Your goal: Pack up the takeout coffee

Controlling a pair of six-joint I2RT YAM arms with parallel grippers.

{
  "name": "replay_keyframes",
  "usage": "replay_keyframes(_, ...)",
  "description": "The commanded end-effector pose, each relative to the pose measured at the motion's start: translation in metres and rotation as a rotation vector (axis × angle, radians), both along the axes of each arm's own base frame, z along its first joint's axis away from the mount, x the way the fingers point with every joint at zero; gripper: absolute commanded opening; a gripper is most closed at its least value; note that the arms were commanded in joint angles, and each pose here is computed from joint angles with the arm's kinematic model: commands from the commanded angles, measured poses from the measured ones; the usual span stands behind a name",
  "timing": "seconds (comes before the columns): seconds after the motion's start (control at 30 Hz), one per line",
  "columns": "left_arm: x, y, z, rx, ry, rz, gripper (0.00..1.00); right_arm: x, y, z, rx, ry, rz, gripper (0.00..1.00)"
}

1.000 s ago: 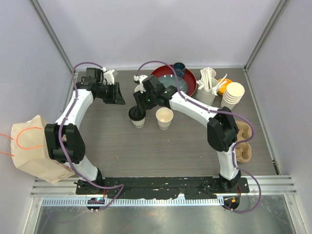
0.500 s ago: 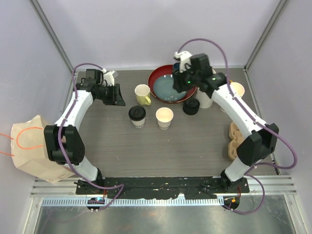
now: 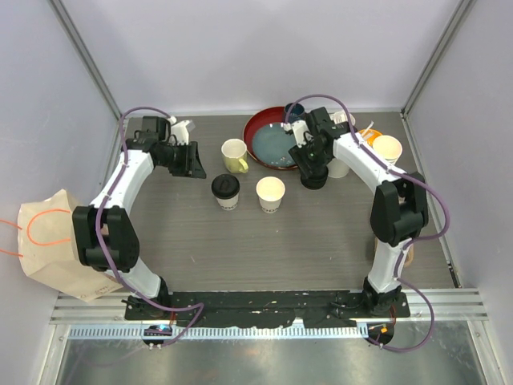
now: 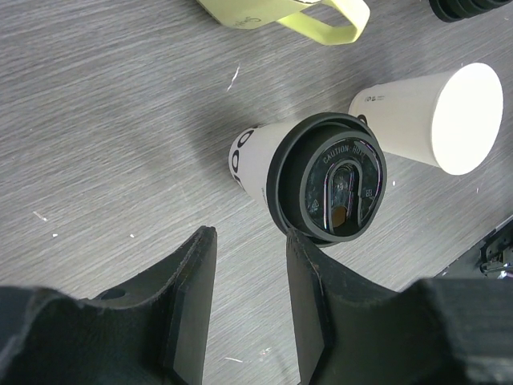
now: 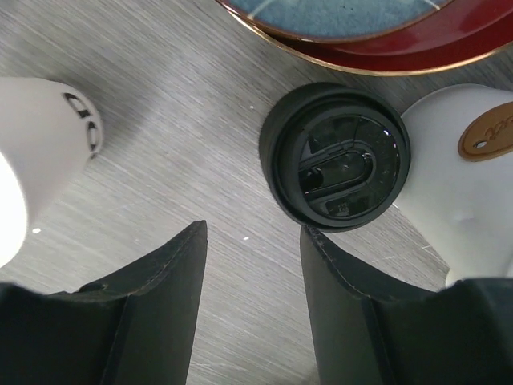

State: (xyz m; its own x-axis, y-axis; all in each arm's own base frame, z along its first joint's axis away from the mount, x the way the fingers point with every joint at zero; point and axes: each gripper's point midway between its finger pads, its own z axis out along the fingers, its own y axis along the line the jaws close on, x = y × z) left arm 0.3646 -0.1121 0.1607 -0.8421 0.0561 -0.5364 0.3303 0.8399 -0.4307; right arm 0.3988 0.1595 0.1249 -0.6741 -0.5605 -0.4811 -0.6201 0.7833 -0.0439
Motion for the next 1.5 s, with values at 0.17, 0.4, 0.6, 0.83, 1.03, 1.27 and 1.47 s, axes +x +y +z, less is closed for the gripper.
replay_keyframes(0.17,-0.004,0.000,0.012,-0.007,-0.033,-0.021,0.44,0.028,-0.015,0.001,-0.133,-0.048,0.040,0.55)
replay_keyframes(0.4,-0.005,-0.001,0.009,-0.008,-0.022,-0.022,0.44,0.034,-0.013,-0.018,-0.149,-0.016,0.081,0.54)
replay_keyframes(0.6,-0.006,0.000,0.008,-0.004,-0.018,-0.022,0.45,0.035,-0.014,-0.031,-0.157,0.014,0.096,0.49)
replay_keyframes(0.83,-0.006,-0.002,0.006,-0.013,-0.003,-0.027,0.45,0.034,-0.012,-0.035,-0.152,0.034,0.096,0.26)
replay_keyframes(1.03,-0.007,-0.003,0.005,-0.020,0.006,-0.033,0.45,0.034,-0.009,-0.023,-0.127,0.017,0.091,0.11)
replay_keyframes(1.27,-0.007,-0.003,0.006,-0.020,0.004,-0.036,0.45,0.033,0.003,0.000,-0.051,-0.004,0.085,0.04)
replay_keyframes(1.47,-0.008,-0.003,0.007,-0.018,0.001,-0.040,0.47,0.036,0.001,0.008,-0.053,-0.023,0.053,0.02)
